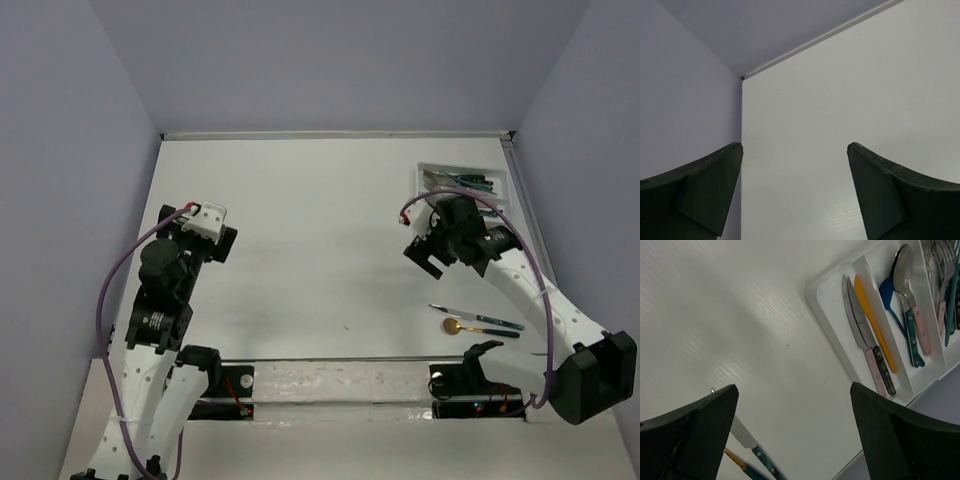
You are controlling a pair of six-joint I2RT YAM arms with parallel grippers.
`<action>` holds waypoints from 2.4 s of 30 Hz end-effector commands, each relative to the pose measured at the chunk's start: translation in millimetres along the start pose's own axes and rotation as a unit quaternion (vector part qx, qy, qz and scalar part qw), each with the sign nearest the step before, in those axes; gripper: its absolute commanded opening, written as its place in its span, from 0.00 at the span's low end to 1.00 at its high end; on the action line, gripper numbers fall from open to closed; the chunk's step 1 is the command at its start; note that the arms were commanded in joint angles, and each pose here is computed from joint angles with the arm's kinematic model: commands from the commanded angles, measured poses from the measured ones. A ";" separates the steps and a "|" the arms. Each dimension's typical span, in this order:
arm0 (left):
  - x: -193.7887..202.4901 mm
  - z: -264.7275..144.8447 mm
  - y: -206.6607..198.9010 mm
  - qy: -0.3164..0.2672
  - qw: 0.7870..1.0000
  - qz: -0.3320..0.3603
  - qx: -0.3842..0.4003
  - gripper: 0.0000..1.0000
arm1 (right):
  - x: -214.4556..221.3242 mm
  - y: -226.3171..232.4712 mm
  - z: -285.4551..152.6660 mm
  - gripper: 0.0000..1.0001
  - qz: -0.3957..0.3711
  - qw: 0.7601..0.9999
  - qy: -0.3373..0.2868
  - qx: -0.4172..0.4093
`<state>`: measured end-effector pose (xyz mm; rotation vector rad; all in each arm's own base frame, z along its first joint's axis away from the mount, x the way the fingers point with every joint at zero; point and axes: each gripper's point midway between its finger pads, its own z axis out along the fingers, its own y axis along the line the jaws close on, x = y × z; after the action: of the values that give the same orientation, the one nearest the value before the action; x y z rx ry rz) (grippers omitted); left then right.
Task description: Sort the eating utensils into containers
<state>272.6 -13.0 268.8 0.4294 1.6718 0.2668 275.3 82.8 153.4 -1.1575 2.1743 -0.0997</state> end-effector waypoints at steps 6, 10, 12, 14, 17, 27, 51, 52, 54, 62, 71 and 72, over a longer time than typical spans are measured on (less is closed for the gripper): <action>32.8 8.1 -73.7 -0.024 0.987 0.023 0.157 0.99 | 66.4 2.7 27.4 0.99 -0.149 0.975 0.159 -0.034; 50.8 12.3 -89.3 -0.044 0.984 0.036 0.168 0.99 | 65.3 25.9 41.1 0.97 -0.205 0.966 0.116 -0.109; 60.2 12.5 -98.2 -0.044 0.981 0.055 0.182 0.99 | 74.9 30.4 46.1 0.97 -0.197 0.968 0.103 -0.115; 56.6 12.5 -93.8 -0.048 0.984 0.042 0.168 0.99 | 84.5 36.8 41.9 0.98 -0.191 0.969 0.101 -0.117; 55.6 11.1 -93.2 -0.053 0.984 0.043 0.165 0.99 | 114.0 36.7 28.8 0.98 -0.207 0.964 0.140 -0.095; 59.4 12.9 -76.1 -0.060 0.992 0.045 0.105 0.99 | 202.1 41.1 -32.7 0.97 -0.199 0.935 0.259 -0.142; 61.8 13.4 -65.2 -0.055 0.995 0.041 0.068 0.99 | 224.0 55.8 9.3 0.90 -0.210 0.935 0.249 -0.139; 62.0 13.6 -64.8 -0.055 0.995 0.039 0.066 0.99 | 222.9 55.9 10.8 0.88 -0.206 0.937 0.247 -0.140; 62.8 13.8 -63.0 -0.054 0.996 0.039 0.061 0.99 | 215.8 55.8 15.4 0.76 -0.198 0.943 0.229 -0.140; 65.1 15.2 -62.1 -0.053 0.996 0.041 0.056 0.99 | 201.2 46.4 20.1 0.49 -0.196 0.950 0.207 -0.129; 65.4 15.8 -60.4 -0.053 0.997 0.041 0.050 0.99 | 181.3 52.7 26.3 0.00 -0.200 0.962 0.143 -0.122; 65.3 15.8 -59.6 -0.053 0.997 0.040 0.048 0.99 | 176.6 54.4 27.9 0.00 -0.198 0.964 0.128 -0.123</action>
<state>270.3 -39.4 166.5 0.6046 1.6339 0.2114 171.1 -36.7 19.1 -1.8490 2.3113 -0.2587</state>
